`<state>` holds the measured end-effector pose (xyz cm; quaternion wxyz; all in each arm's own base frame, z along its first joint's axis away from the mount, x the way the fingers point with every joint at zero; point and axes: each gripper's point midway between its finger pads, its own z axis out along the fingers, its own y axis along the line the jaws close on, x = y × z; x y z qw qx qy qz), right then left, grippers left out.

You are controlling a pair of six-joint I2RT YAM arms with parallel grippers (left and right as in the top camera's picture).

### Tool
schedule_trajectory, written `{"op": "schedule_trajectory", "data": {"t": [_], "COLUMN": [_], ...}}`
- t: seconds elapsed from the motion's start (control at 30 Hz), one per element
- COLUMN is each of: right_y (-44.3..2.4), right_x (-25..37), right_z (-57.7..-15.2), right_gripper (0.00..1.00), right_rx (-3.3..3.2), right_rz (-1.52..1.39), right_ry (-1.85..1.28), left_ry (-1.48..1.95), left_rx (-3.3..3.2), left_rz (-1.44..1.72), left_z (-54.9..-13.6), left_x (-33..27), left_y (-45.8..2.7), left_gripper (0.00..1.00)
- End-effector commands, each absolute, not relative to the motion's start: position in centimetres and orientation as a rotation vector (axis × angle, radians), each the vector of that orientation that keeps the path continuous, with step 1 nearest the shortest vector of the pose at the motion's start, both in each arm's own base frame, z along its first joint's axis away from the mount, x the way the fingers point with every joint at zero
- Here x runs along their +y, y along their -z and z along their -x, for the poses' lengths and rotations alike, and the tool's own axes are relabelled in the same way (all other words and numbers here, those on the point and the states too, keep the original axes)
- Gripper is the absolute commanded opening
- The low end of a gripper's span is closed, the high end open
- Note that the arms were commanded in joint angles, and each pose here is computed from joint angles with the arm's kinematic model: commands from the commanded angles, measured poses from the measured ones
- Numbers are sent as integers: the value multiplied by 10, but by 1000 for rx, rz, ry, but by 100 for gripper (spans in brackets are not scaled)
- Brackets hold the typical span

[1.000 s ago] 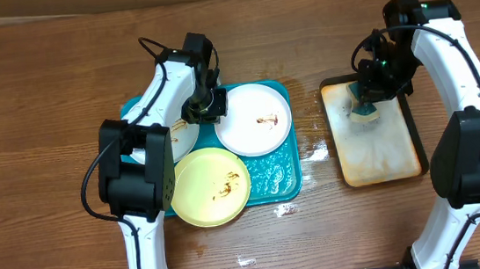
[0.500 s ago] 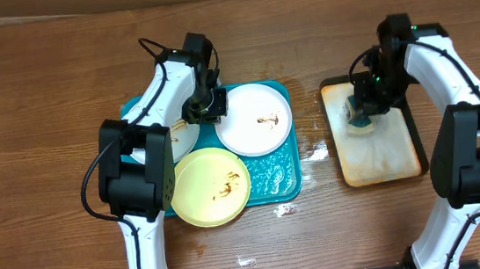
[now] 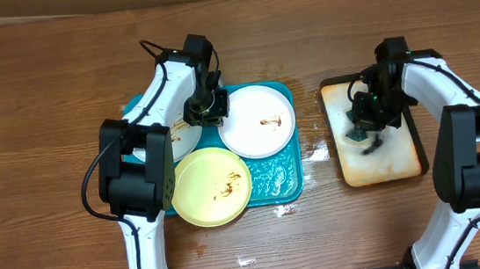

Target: Clean dirty plates on tray and stack at the side

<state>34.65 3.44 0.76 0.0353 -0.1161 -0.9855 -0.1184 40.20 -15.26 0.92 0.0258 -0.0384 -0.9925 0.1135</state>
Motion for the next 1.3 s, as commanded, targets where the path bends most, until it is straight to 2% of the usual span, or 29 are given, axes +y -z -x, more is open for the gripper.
{"op": "schedule_trajectory", "data": {"t": [0.0,0.27,0.37,0.5,0.7,0.87,1.27], "right_y": [-15,-105,-125,-127,-142,-143,-82], "right_x": [37,36,36,48,101,141,241], "right_z": [-341,-368,-369,-363,-356,-349,-332], "right_gripper": [4,4,4,4,4,4,4], "right_rx": [-3019,-3226,-3257,-3239,-3164,-3122,-2984], "right_rz": [375,405,410,320,21,-133,-226], "right_ry": [384,447,462,540,897,977,927], "left_ry": [-363,-362,-363,-390,-456,-456,-499], "left_rx": [-3008,-3006,-3006,-3007,-3006,-3006,-2992], "left_rz": [89,93,93,112,116,116,108], "left_z": [-391,-391,-391,-392,-394,-394,-393], "left_x": [-159,-159,-159,-162,-170,-170,-175], "left_y": [6,6,5,5,3,3,1], "left_gripper": [4,4,4,4,4,4,4]}}
